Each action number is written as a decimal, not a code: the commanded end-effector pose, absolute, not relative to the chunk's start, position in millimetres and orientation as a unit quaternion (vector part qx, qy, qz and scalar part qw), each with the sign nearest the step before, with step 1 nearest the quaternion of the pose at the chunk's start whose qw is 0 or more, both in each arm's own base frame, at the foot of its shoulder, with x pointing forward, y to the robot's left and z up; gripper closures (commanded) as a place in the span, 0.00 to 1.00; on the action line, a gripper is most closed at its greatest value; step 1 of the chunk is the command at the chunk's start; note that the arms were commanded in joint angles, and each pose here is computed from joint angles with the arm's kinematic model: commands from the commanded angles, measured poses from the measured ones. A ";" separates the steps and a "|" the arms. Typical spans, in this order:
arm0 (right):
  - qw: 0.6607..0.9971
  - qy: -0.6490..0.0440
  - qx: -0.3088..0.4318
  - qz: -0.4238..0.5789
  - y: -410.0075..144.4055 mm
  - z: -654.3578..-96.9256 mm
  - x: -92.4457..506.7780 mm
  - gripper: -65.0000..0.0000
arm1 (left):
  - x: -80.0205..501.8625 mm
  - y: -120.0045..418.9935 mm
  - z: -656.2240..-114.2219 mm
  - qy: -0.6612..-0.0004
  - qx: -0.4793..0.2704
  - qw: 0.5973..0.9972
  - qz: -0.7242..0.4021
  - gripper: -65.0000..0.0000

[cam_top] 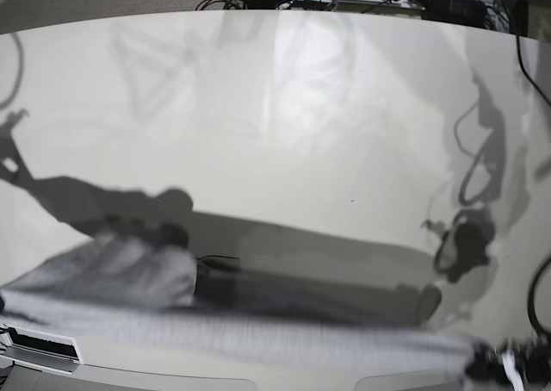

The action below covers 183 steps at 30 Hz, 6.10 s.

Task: Layout the t-shirt on the table in an organized manner, then fold the t-shirt properly
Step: 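Swing the held shirt down and lay it flat, then release both grippers, then move the left gripper to the shirt corner near it and grasp, then lift the grey shirt with both grippers and shake it out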

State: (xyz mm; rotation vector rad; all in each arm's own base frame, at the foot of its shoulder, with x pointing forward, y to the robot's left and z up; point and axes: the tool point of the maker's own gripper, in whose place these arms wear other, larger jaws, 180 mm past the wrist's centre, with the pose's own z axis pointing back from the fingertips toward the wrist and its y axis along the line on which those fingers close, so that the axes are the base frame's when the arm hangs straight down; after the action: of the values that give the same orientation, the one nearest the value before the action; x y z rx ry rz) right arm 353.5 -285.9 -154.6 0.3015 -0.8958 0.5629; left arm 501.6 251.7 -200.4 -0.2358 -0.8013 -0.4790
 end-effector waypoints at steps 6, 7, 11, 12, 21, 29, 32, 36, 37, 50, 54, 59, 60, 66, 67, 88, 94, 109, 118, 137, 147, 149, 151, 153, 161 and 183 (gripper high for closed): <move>0.856 -0.413 0.161 0.265 -282.3 -169.9 342.3 1.00 | 465.0 258.3 -271.5 -0.328 -0.127 0.911 -0.216 0.51; 0.859 -0.407 0.163 0.265 -281.9 -174.3 340.3 1.00 | 458.8 259.4 -283.0 -0.318 -0.125 0.915 -0.216 0.51; 0.862 -0.401 0.163 0.264 -282.5 -179.5 338.0 1.00 | 443.4 262.3 -308.0 -0.292 -0.123 0.925 -0.211 0.51; 0.861 -0.402 0.163 0.264 -282.3 -178.7 338.3 1.00 | 442.3 264.7 -310.2 -0.287 -0.120 0.929 -0.202 0.51; 0.861 -0.402 0.160 0.268 -282.7 -179.0 338.3 1.00 | 426.6 273.1 -297.7 -0.265 -0.195 0.938 -0.106 0.51; 0.860 -0.402 0.160 0.269 -282.6 -178.8 338.3 1.00 | 381.1 275.1 -310.2 -0.254 -0.309 0.915 -0.053 0.51; 0.860 -0.402 0.160 0.269 -282.7 -178.8 338.3 1.00 | 355.1 273.1 -327.1 -0.239 -0.344 0.907 -0.040 0.52; 0.859 -0.403 0.158 0.274 -282.5 -179.0 338.1 1.00 | 328.3 281.0 -350.7 -0.227 -0.349 0.909 -0.013 0.52; 0.859 -0.403 0.158 0.274 -282.5 -179.0 338.1 1.00 | 322.7 283.8 -355.0 -0.227 -0.351 0.909 -0.002 0.52; 0.859 -0.403 0.158 0.274 -282.3 -178.7 338.2 1.00 | 291.5 258.1 -418.5 -0.251 -0.366 0.891 0.097 0.52; 0.859 -0.403 0.158 0.274 -282.5 -178.9 338.1 1.00 | 296.8 242.6 -431.7 -0.255 -0.361 0.889 0.114 0.52; 0.859 -0.403 0.158 0.274 -282.5 -178.7 338.2 1.00 | 299.3 230.5 -445.4 -0.259 -0.345 0.894 0.115 0.52; 0.859 -0.403 0.158 0.274 -282.5 -178.9 338.1 1.00 | 299.6 229.0 -448.5 -0.258 -0.341 0.896 0.119 0.52; 0.859 -0.403 0.158 0.274 -282.4 -178.7 338.2 1.00 | 300.2 209.2 -456.2 -0.250 -0.354 0.891 0.136 0.52; 0.859 -0.403 0.158 0.274 -282.4 -178.7 338.2 1.00 | 300.0 205.8 -457.4 -0.248 -0.356 0.891 0.136 0.52; 0.858 -0.404 0.159 0.275 -282.0 -178.3 338.1 1.00 | 305.4 190.0 -468.8 -0.240 -0.340 0.897 0.147 0.52; 0.858 -0.405 0.157 0.275 -283.2 -176.5 338.4 1.00 | 304.9 191.8 -466.4 -0.223 -0.337 0.905 0.132 0.52; 0.857 -0.406 0.157 0.275 -283.2 -175.6 338.8 1.00 | 313.6 225.0 -461.4 -0.226 -0.237 0.938 0.116 0.52; 0.857 -0.405 0.156 0.275 -283.3 -175.7 338.8 1.00 | 309.2 177.1 -479.0 -0.207 -0.259 0.935 0.124 0.52; 0.857 -0.405 0.157 0.275 -283.2 -175.8 338.7 1.00 | 381.2 194.2 -406.9 -0.276 -0.265 0.923 0.040 1.00; 0.858 -0.404 0.160 0.275 -282.3 -177.6 337.8 1.00 | 423.9 149.2 -279.8 -0.418 -0.452 0.785 -0.074 1.00; 0.857 -0.404 0.162 0.274 -280.7 -178.8 338.1 1.00 | 431.3 146.8 -262.1 -0.434 -0.465 0.767 -0.076 1.00; 0.860 -0.401 0.157 0.272 -281.2 -183.1 339.1 1.00 | 438.2 143.3 -250.6 -0.442 -0.465 0.762 -0.087 1.00; 0.863 -0.410 0.136 0.261 -285.6 -187.9 346.3 1.00 | 448.6 138.1 -239.0 -0.452 -0.454 0.761 -0.104 1.00; 0.824 -0.531 0.000 0.198 -318.2 -153.9 400.0 1.00 | 511.9 105.1 -169.4 -0.505 -0.291 0.769 -0.260 1.00; 0.784 -0.562 -0.038 0.259 -355.1 19.9 356.4 1.00 | 532.1 95.1 -60.6 -0.459 -0.259 0.781 -0.335 1.00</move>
State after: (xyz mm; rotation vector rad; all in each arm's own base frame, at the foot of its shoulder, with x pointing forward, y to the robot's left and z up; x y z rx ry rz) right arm 360.0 -353.6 -0.7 -0.0607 -1.1554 0.5546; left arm 529.3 91.0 -80.6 -0.5679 -0.9441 -0.7211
